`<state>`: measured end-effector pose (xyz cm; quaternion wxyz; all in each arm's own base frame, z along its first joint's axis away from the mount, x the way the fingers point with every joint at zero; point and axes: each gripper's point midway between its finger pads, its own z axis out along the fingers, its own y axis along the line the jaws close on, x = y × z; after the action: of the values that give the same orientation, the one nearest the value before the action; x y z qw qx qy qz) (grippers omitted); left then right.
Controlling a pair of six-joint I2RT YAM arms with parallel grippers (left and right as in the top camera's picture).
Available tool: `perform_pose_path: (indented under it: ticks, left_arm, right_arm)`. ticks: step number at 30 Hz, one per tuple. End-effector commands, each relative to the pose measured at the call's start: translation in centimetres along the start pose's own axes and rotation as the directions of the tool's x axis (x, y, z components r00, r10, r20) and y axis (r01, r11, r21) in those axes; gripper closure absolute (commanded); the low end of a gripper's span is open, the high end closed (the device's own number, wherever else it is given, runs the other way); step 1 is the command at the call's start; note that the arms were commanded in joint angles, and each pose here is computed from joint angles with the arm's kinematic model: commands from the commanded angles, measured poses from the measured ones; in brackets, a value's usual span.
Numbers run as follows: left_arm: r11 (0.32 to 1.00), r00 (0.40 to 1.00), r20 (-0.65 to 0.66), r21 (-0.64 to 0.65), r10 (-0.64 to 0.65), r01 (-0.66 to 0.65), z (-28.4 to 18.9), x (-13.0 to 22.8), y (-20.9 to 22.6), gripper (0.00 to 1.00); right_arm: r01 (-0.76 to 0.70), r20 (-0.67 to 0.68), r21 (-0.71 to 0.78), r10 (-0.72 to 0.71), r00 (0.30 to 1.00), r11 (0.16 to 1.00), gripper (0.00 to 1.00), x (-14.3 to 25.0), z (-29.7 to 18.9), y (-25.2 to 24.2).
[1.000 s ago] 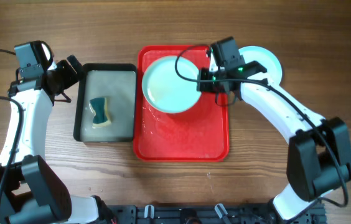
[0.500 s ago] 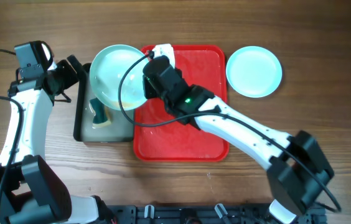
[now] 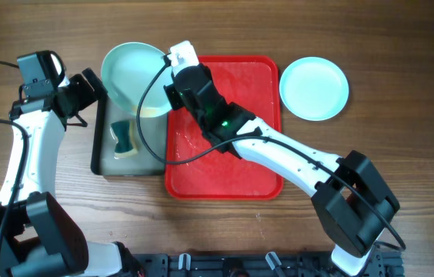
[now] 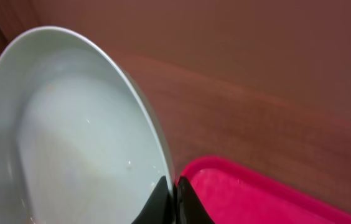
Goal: Clean dirty plates on tray and stack at the side
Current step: 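Lift the light-blue plate with the right gripper and tilt it over the water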
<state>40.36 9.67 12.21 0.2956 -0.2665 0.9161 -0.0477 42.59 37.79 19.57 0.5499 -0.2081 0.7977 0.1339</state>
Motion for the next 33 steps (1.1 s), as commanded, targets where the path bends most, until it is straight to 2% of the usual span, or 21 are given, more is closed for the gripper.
perform_pose_path:
  ticks: [1, 5, 11, 17, 24, 28, 31, 33]
  left_arm:
    - [1.0, 1.0, 0.024, 0.02, -0.016, 0.015, -0.7, -0.9, -0.5, 0.0]
    - [1.0, 1.0, 0.024, 0.02, -0.016, 0.015, -0.7, -0.9, -0.5, 0.0]
    - [1.0, 1.0, 0.024, 0.02, -0.016, 0.015, -0.7, -0.9, -0.5, 0.0]
    - [1.0, 1.0, 0.024, 0.02, -0.016, 0.015, -0.7, -0.9, -0.5, 0.0]
    - [1.0, 1.0, 0.024, 0.02, -0.016, 0.015, -0.7, -0.9, -0.5, 0.0]
    - [1.0, 1.0, 0.024, 0.02, -0.016, 0.015, -0.7, -0.9, -0.5, 0.0]
    - [1.0, 1.0, 0.024, 0.02, -0.016, 0.015, -0.7, -0.9, -0.5, 0.0]
    - [1.0, 1.0, 0.024, 0.02, -0.016, 0.015, -0.7, -0.9, -0.5, 0.0]
  right_arm:
    - [0.123, 0.06, -0.004, -0.123, 0.991, 0.992, 0.96, -1.7, -0.1, 0.6]
    - [0.207, 0.116, 0.009, -0.206, 0.972, 0.978, 0.95, -3.1, -0.2, 0.7]
    - [0.41, 0.235, 0.084, -0.418, 0.878, 0.908, 0.96, -6.5, -0.8, 0.9]
    - [0.433, 0.314, 0.122, -0.449, 0.837, 0.893, 0.96, -8.6, -1.5, 1.0]
    - [0.493, 0.334, 0.141, -0.51, 0.793, 0.859, 0.96, -9.2, -1.7, 1.4]
    - [0.498, 0.331, 0.143, -0.516, 0.79, 0.855, 0.96, -9.2, -1.7, 1.3]
    - [0.439, 0.332, 0.123, -0.454, 0.827, 0.89, 0.95, -9.0, -1.6, 1.2]
    - [0.332, 0.327, 0.093, -0.344, 0.88, 0.939, 0.96, -8.7, -1.4, 0.9]
